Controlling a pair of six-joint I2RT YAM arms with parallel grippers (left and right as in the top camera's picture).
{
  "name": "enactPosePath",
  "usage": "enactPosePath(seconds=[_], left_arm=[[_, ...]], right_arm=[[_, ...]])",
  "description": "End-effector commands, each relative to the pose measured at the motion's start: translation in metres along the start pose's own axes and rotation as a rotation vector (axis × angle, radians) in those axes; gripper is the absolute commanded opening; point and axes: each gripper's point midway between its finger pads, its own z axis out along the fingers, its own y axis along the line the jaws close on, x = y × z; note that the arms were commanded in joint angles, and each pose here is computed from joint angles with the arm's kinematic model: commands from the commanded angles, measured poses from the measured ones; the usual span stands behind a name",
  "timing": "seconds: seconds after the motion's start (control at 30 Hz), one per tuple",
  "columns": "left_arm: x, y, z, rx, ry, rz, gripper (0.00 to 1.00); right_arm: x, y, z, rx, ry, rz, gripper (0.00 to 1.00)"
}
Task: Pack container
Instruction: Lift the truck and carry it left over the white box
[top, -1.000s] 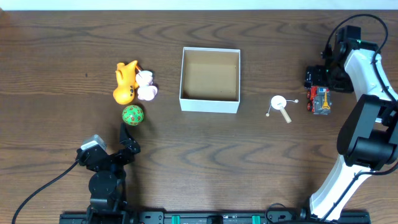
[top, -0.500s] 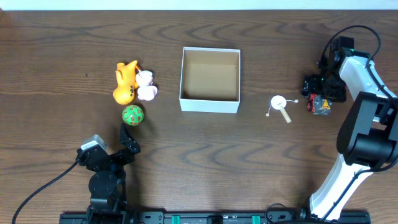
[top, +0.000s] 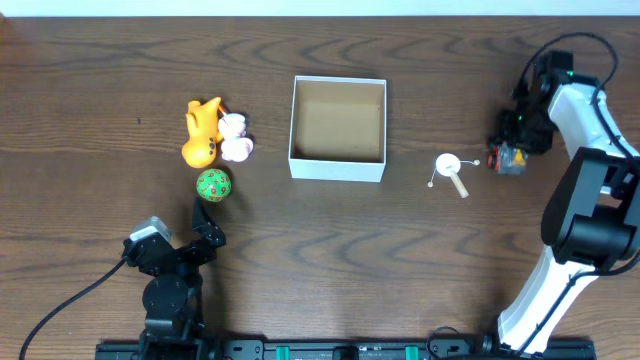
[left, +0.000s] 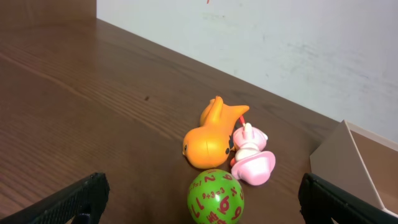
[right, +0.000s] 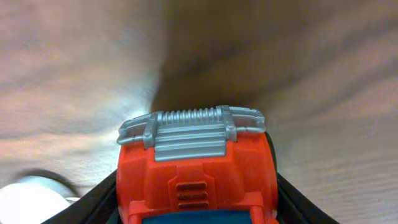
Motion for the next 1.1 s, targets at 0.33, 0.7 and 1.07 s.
enactPosePath(seconds=[0.33,0.7,1.07], left_arm=[[0.014,0.006,0.003,-0.019,0.031,0.031,0.98],[0.014,0.006,0.003,-0.02,0.031,0.031,0.98],[0.014,0.006,0.003,-0.02,0.031,0.031,0.98]], right_arm=[[-0.108,0.163,-0.13,-0.317,-0.44,-0.062,0.3],[-0.077,0.339,-0.176,-0.511,-0.626,-0.288,0.28],[-0.013,0.383,-0.156,-0.38,-0.555,-0.38,0.27]])
